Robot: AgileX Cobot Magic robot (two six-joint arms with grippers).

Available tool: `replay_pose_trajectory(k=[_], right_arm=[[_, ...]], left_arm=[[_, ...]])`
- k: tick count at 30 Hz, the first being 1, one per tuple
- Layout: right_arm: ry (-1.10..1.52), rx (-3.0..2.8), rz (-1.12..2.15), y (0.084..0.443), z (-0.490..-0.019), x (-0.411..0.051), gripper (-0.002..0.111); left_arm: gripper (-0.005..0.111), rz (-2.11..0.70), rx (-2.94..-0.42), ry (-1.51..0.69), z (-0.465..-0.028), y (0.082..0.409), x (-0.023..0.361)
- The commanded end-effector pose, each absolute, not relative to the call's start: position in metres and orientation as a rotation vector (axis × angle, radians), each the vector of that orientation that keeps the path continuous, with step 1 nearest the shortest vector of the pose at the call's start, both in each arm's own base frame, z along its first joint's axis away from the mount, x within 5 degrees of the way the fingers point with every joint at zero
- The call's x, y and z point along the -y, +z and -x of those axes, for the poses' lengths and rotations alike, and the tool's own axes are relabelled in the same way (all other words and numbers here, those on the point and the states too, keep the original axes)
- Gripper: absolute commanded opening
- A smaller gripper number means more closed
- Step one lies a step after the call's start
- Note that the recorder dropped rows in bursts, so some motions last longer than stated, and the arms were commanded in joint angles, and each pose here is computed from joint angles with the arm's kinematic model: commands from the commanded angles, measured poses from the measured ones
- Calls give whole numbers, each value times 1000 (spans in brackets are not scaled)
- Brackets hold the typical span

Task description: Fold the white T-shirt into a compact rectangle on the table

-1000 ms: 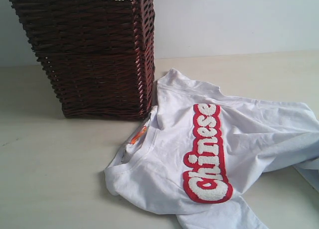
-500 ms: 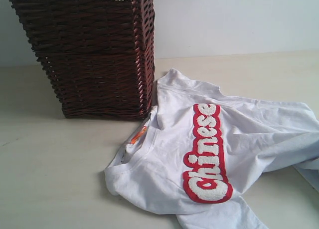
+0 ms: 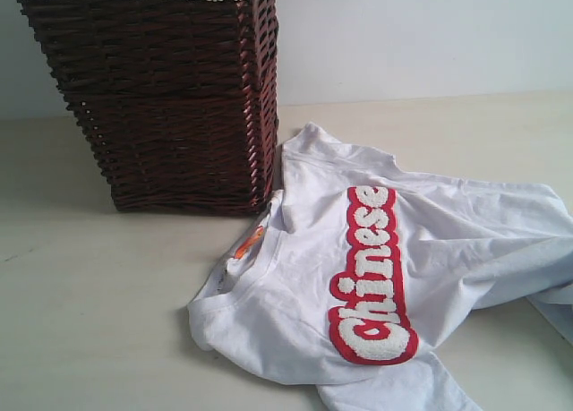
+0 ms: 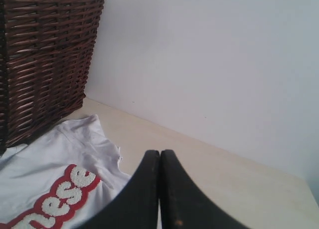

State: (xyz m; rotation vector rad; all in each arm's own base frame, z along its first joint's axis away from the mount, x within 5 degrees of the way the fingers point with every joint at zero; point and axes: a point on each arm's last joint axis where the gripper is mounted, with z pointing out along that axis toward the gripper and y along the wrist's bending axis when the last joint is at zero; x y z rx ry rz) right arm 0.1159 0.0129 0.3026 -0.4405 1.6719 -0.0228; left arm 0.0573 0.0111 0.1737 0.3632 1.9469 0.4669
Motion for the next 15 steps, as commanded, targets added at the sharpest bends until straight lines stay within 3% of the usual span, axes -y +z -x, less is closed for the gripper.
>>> replay_pose_trajectory(k=[1, 6, 11, 15], right_arm=[[-19, -1677, 444, 301, -116, -13, 0], [-8, -1711, 376, 296, -118, -9, 0], [-121, -1906, 87, 249, -135, 19, 0], [-195, -2052, 341, 230, -146, 20, 0]], left_arm=[[0, -109, -1948, 295, -58, 176, -11], [0, -31, -1949, 242, -58, 175, -11], [0, -33, -1951, 244, -58, 175, -11], [0, -35, -1952, 245, -58, 175, -11]])
